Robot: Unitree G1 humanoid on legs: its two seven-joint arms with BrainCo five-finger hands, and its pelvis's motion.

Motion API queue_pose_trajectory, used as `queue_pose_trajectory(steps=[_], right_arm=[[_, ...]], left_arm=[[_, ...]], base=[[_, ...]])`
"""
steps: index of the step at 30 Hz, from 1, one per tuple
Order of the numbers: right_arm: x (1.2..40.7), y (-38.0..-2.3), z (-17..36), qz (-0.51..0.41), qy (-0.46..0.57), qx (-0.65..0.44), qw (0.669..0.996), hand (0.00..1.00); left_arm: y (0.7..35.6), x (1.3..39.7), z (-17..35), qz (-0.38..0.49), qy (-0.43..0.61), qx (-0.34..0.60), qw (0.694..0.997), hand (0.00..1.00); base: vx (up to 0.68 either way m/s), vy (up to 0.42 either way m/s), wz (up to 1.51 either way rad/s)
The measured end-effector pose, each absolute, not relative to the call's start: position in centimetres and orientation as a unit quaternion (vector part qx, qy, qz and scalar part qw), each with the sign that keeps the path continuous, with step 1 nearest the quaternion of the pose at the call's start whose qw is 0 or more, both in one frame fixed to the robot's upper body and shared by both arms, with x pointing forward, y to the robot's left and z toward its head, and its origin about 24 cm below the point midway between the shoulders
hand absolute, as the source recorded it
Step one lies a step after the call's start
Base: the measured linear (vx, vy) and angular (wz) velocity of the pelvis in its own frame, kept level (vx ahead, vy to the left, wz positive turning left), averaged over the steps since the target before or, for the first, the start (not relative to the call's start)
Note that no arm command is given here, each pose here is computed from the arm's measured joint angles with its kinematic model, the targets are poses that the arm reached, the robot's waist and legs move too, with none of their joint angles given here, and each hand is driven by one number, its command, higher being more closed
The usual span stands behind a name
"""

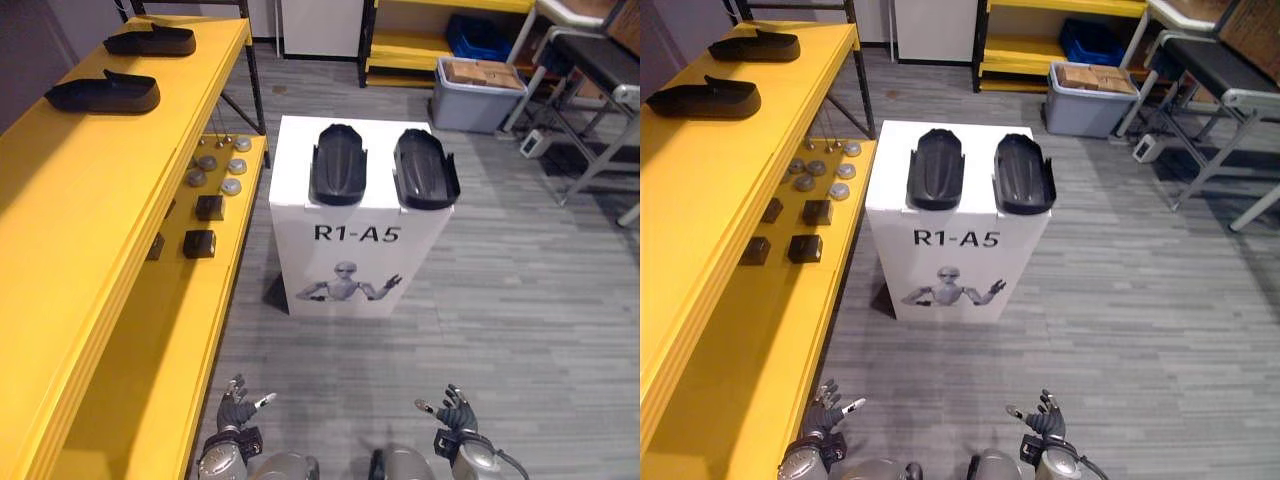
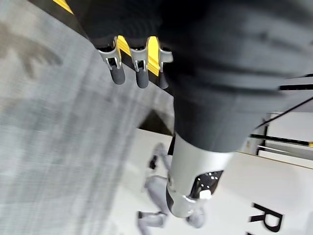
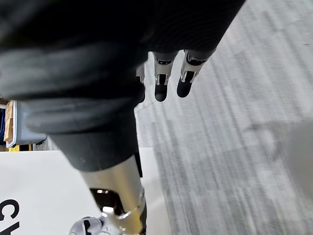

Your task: Walk over and take plastic housings, then place them on the shelf

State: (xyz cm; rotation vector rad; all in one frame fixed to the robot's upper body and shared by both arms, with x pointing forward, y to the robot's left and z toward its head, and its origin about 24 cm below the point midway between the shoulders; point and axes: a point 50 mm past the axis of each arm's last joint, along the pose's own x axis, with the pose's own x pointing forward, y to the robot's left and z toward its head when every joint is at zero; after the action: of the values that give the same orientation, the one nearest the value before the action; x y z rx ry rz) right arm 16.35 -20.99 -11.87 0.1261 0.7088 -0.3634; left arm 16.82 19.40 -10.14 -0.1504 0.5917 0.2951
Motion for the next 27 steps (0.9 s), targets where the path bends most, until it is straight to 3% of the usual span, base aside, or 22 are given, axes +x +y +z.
queue_pose_trajectory(steps=[6, 11, 20, 27], right_arm=[[14.9, -21.4, -12.8, -0.181, 0.377, 0.057, 0.906, 0.0], [16.1, -20.8, -12.0, -0.169, 0.349, 0.065, 0.919, 0.0], [14.5, -21.8, -12.6, -0.202, 0.366, 0.072, 0.906, 0.0], [12.6, -24.5, -12.9, -0.283, 0.372, 0.086, 0.88, 0.0]], left_arm=[[19.6, 15.8, -11.2, 0.152, 0.321, -0.071, 0.932, 0.0], [17.8, 15.6, -11.6, 0.142, 0.327, -0.097, 0.929, 0.0], [18.7, 15.1, -12.1, 0.146, 0.345, -0.08, 0.924, 0.0], [20.6, 14.3, -12.2, 0.157, 0.353, -0.055, 0.921, 0.0]], base=[[0.57, -0.178, 0.46], [0.49, -0.152, 0.08], [0.2, 0.147, -0.18], [0.07, 0.044, -0.18]])
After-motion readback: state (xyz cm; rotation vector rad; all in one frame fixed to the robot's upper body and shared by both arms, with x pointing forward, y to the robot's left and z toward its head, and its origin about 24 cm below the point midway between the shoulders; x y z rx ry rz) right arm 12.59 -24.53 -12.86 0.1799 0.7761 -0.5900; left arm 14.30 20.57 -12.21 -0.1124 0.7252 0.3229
